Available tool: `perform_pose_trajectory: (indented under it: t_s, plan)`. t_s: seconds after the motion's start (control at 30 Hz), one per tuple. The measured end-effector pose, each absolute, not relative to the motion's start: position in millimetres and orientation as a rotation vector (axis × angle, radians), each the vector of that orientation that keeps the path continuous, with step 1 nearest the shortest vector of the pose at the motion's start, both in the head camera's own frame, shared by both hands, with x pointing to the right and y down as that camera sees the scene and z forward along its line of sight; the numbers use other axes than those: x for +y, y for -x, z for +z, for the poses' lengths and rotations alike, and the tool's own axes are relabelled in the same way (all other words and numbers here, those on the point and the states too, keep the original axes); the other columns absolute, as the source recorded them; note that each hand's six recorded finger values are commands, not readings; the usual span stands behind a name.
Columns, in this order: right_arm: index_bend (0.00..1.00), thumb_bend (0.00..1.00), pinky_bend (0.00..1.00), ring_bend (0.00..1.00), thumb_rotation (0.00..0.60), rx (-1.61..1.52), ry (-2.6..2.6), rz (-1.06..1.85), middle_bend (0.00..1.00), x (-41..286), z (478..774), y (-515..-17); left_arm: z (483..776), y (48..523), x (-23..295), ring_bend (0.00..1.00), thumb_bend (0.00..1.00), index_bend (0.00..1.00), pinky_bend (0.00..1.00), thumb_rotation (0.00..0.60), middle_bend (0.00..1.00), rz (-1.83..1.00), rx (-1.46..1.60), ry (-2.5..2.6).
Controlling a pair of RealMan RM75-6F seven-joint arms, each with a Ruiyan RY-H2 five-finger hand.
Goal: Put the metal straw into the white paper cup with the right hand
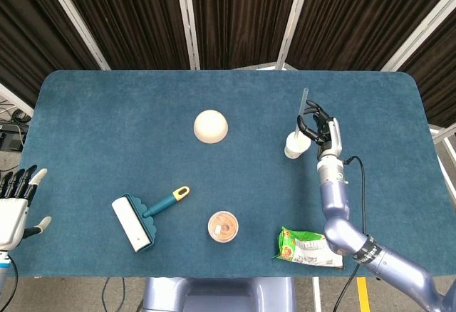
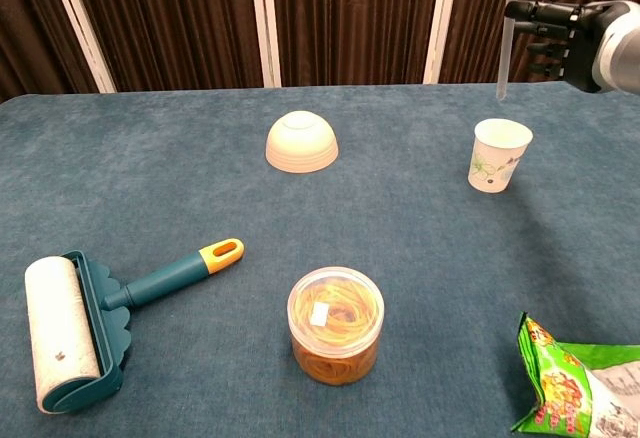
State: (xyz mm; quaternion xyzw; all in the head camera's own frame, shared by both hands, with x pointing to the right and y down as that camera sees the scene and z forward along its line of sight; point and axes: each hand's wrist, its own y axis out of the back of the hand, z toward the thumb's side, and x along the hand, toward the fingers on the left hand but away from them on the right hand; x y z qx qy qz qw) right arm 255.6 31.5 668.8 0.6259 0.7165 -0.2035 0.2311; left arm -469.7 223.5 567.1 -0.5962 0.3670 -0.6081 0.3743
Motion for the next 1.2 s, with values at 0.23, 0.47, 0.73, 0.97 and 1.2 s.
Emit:
perform_pose_trajectory:
  t_s: [0.23, 0.47, 0.73, 0.97, 1.2]
  plan:
    - [0.54, 0.37, 0.00, 0.00, 0.600, 1.978, -1.695, -0.591, 0.17, 31.7, 682.4, -263.2, 567.6, 470.1, 223.1, 0.00, 0.20, 0.07, 0.00, 0.600, 0.00, -1.561, 0.939, 1.523]
    - [0.54, 0.37, 0.00, 0.00, 0.600, 1.977, -1.654, -0.619, 0.17, 36.3, 702.0, -276.5, 567.8, 470.2, 222.7, 0.00, 0.20, 0.07, 0.00, 0.600, 0.00, -1.563, 0.940, 1.521]
    - [0.54, 0.36, 0.00, 0.00, 0.600, 1.958, -1.626, -0.636, 0.17, 45.9, 721.2, -282.9, 568.5, 470.5, 222.6, 0.00, 0.21, 0.07, 0.00, 0.600, 0.00, -1.566, 0.940, 1.522]
    - [0.54, 0.26, 0.00, 0.00, 0.600, 1.932, -1.659, -0.632, 0.17, 49.7, 725.8, -279.3, 568.6, 470.7, 222.5, 0.00, 0.20, 0.07, 0.00, 0.600, 0.00, -1.566, 0.943, 1.525]
    - [0.48, 0.23, 0.00, 0.00, 0.600, 1.902, -1.668, -0.612, 0.14, 57.5, 727.9, -278.5, 568.4, 470.6, 222.7, 0.00, 0.20, 0.07, 0.00, 0.600, 0.00, -1.566, 0.943, 1.528]
